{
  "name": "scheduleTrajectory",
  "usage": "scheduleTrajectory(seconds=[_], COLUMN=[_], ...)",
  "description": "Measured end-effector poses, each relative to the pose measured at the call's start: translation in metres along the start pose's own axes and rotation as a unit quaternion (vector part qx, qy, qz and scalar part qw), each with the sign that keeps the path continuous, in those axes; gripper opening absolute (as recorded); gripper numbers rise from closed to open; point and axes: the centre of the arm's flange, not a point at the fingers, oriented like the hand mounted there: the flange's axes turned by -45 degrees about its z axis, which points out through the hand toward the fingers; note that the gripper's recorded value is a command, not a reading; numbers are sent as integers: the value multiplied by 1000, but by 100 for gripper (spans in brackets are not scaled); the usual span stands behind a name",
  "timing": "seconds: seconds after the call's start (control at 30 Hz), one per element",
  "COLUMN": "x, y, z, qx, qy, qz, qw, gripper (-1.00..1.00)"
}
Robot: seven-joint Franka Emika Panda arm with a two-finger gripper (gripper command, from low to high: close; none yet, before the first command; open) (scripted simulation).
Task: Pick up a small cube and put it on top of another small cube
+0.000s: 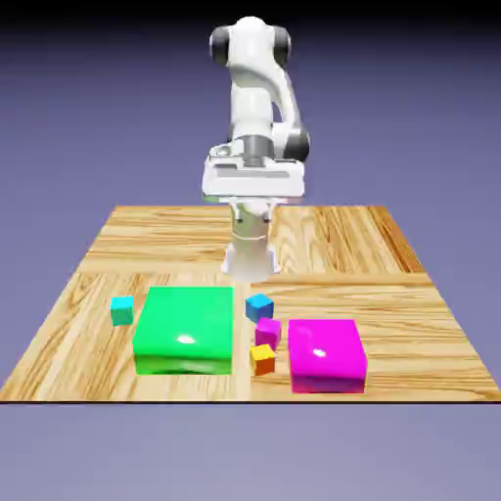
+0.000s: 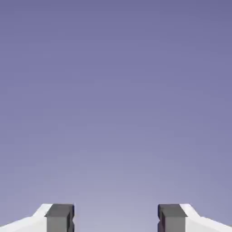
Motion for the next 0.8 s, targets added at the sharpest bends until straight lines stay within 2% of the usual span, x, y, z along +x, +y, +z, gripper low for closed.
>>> scheduleTrajectory(seconds=[0.17,0.37,0.6,0.8], x=[7,-6,-50,-105], y=[63,145,244,317], z=[49,99,143,169], qx=[-24,-36,-29,-3], qy=[-119,-250,-383,-476], qz=[90,201,329,427], qw=[989,946,863,769], gripper=[0,0,0,0])
